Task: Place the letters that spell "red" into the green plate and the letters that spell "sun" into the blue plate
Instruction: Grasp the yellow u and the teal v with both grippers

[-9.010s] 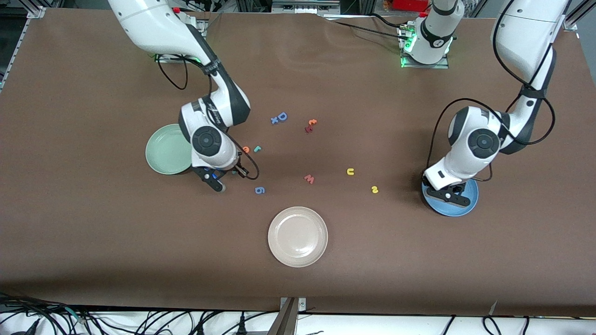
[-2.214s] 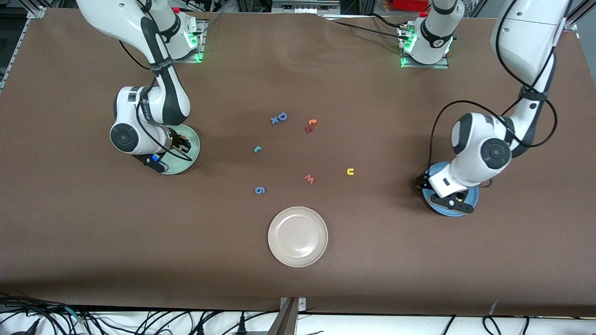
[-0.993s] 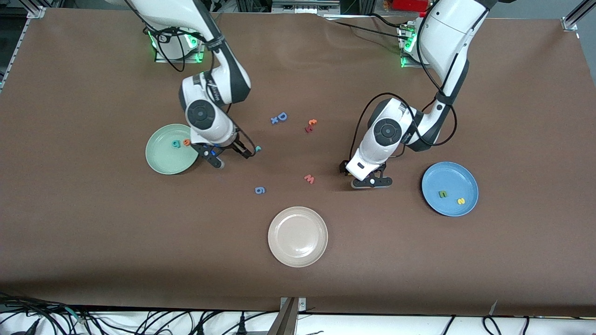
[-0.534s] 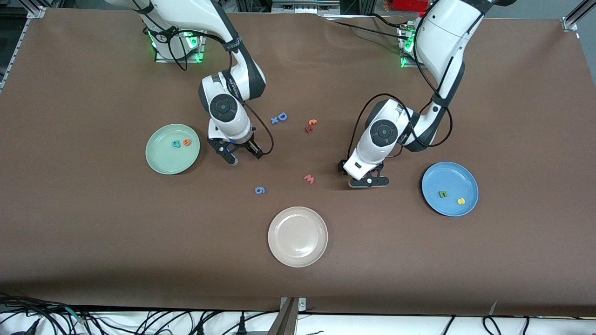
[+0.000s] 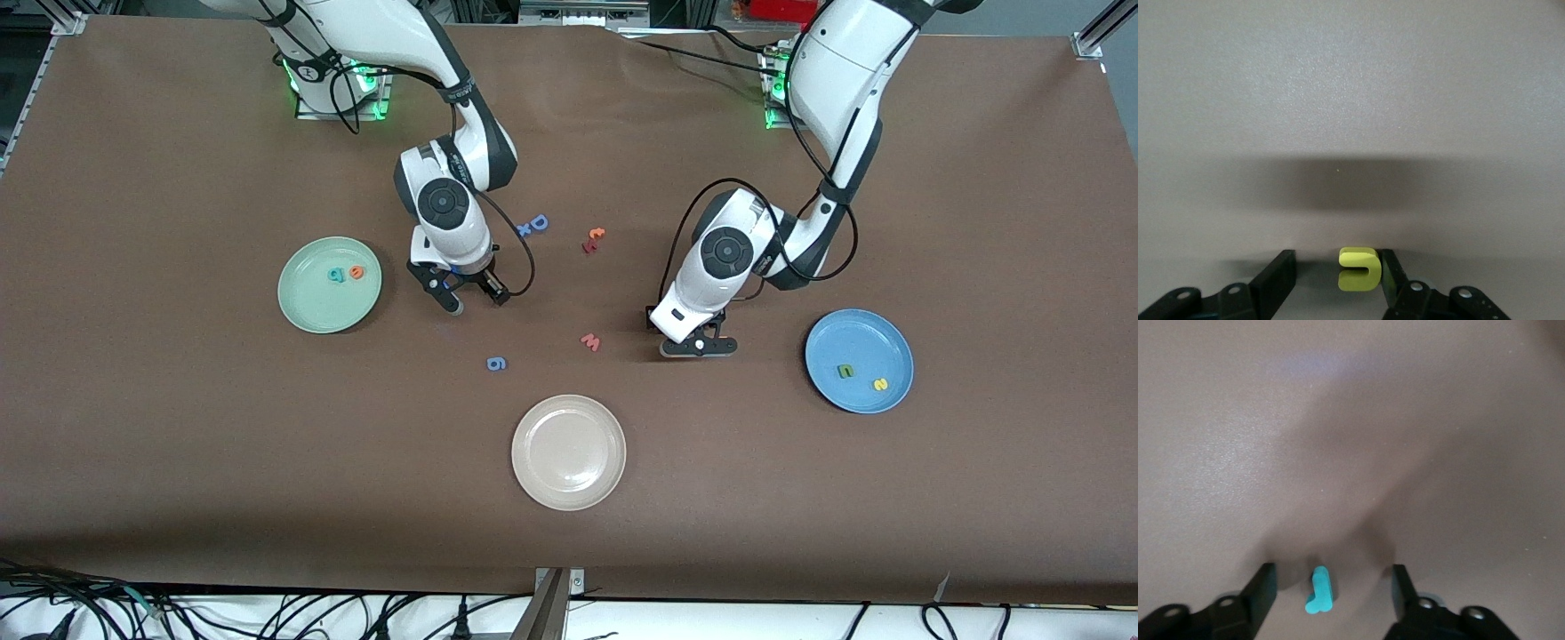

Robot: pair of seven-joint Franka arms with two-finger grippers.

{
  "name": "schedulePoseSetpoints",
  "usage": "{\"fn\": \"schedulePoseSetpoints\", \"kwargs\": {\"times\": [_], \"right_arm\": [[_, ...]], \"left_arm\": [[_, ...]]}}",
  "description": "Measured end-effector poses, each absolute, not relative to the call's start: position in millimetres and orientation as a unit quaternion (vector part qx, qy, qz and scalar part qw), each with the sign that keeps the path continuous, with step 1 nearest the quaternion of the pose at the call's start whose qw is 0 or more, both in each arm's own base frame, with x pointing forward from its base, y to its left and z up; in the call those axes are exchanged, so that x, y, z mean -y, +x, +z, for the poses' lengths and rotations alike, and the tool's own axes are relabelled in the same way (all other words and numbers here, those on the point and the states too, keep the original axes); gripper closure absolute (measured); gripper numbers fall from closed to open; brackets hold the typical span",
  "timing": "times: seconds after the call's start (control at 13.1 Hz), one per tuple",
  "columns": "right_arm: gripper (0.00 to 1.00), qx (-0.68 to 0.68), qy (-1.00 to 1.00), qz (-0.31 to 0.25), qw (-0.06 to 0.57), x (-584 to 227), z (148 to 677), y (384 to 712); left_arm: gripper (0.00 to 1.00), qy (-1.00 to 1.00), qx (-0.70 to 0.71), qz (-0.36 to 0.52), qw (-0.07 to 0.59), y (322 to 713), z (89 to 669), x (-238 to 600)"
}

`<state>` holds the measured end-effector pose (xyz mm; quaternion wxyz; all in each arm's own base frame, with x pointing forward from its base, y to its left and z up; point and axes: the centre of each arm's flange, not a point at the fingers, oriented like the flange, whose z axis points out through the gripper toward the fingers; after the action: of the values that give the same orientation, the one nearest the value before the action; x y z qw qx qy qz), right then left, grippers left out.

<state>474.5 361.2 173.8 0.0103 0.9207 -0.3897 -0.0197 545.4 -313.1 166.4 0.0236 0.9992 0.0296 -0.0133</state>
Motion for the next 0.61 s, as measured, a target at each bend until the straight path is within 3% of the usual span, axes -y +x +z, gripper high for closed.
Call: {"fn": "schedulePoseSetpoints", "kwargs": {"times": [0.08, 0.15, 0.31, 0.38, 0.61], "right_arm": [[0.42, 0.39, 0.921, -0.017, 0.007, -362.0, 175.4, 475.5], [0.56, 0.39, 0.921, -0.016, 0.005, -362.5, 176.8, 476.2], [0.8, 0.39, 0.921, -0.016, 0.004, -362.9, 177.7, 476.6], [0.85, 0.39, 0.921, -0.016, 0.004, -362.9, 177.7, 476.6], [0.89, 0.389, 0.921, -0.016, 0.004, -362.8, 177.9, 476.7]], "left_arm": [[0.48, 0.999, -0.029, -0.013, 0.024, 545.6, 167.2, 314.0], [0.48, 0.999, -0.029, -0.012, 0.024, 545.6, 167.3, 314.1], [0.65, 0.999, -0.029, -0.01, 0.026, 546.3, 168.6, 315.6], [0.66, 0.999, -0.03, -0.01, 0.026, 546.3, 168.8, 315.6], [0.73, 0.999, -0.033, -0.007, 0.027, 547.8, 173.1, 315.0]]}}
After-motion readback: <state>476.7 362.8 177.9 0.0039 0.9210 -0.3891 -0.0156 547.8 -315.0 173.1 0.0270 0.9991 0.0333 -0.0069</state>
